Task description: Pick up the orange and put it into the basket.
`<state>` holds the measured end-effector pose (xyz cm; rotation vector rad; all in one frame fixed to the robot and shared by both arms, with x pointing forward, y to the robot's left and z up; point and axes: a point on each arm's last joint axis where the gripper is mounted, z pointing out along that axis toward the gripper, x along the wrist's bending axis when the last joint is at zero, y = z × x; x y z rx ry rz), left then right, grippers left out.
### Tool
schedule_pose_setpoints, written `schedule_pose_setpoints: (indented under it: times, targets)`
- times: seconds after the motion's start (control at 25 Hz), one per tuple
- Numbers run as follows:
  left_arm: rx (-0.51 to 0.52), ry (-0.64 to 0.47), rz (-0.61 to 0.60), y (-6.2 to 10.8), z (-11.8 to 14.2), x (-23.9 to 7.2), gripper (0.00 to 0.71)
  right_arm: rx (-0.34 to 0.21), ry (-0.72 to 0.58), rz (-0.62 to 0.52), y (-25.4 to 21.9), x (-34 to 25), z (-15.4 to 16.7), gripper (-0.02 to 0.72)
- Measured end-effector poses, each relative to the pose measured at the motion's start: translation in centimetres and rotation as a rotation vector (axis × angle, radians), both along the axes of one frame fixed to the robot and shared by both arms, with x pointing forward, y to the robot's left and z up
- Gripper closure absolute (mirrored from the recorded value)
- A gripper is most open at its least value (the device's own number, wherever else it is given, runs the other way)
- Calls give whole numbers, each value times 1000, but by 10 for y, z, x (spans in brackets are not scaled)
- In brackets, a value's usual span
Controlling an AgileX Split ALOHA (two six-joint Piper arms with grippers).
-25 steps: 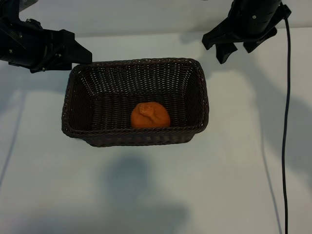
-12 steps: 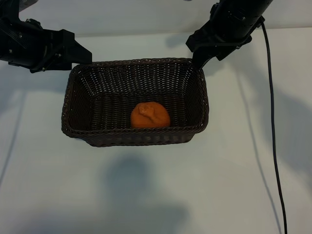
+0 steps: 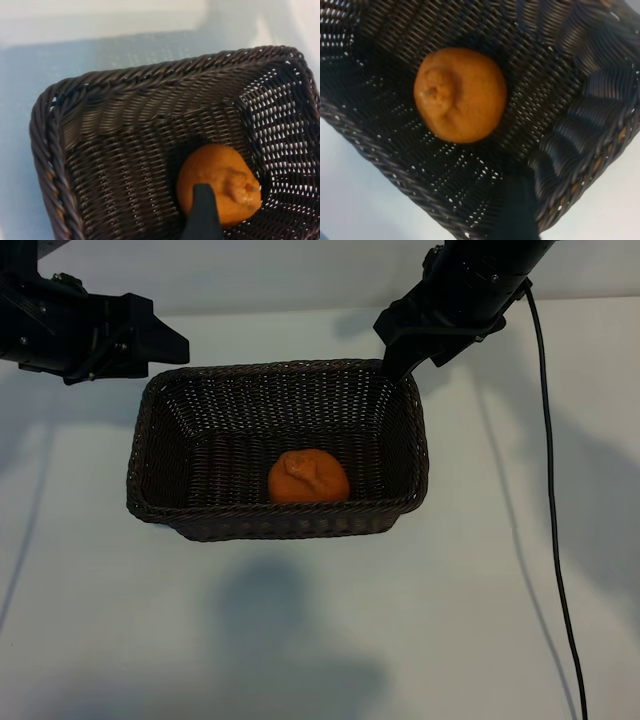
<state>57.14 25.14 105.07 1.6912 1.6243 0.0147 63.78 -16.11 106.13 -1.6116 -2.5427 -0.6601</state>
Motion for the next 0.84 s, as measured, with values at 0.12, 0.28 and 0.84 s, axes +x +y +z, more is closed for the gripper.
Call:
schedule_pose_setpoints:
  times: [0.12,0.28,0.84]
  targets:
    - [3,0,-1,0,0,0,123,0,0,0,0,0,0,145]
    - [26,-1,-9,1,-1,0,123,0,0,0,0,0,0,147]
    - [37,-3,-15,2,-2,0,123,6,3,0,1,0,0,236]
